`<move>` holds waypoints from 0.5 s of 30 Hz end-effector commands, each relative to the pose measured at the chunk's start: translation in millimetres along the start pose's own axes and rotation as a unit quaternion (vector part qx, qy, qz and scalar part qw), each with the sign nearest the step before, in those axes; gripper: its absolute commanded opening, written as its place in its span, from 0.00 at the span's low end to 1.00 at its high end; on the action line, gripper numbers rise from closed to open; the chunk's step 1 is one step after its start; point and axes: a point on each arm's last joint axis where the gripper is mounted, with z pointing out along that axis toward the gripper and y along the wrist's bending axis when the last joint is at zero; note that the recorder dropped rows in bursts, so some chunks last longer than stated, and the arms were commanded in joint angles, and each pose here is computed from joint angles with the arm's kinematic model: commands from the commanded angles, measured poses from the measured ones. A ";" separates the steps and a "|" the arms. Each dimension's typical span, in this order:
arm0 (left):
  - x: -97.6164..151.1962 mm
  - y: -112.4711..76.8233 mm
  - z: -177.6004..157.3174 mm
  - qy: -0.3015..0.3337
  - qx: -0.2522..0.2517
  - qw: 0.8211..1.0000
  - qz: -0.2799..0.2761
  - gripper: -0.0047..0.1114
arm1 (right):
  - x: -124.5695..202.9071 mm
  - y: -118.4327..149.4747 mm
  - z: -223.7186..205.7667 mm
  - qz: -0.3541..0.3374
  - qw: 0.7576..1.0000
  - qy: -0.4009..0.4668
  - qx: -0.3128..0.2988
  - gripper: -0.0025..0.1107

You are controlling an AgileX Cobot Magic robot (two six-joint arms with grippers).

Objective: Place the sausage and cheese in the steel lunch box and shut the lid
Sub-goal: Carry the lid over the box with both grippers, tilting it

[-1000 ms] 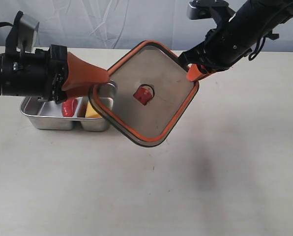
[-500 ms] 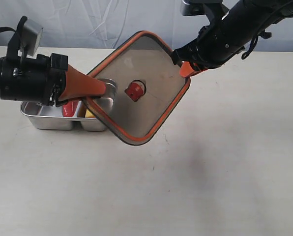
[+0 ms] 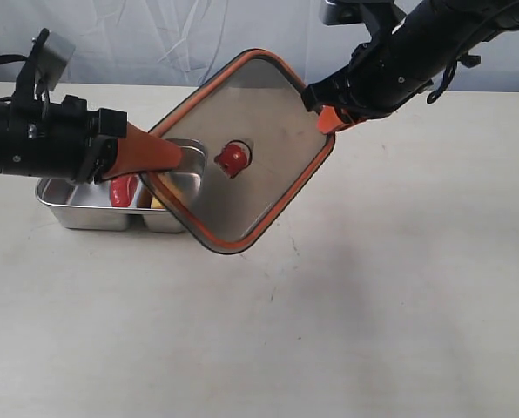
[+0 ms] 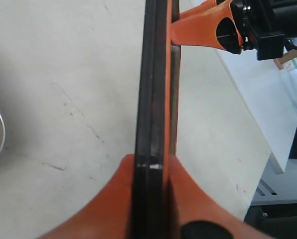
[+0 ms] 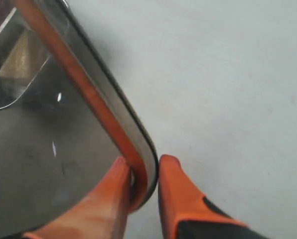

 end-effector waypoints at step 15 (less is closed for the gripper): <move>-55.5 3.7 -15.8 -0.017 -0.174 0.953 0.247 0.04 | -4.8 -15.3 -15.1 -0.001 0.999 -0.031 0.042 0.48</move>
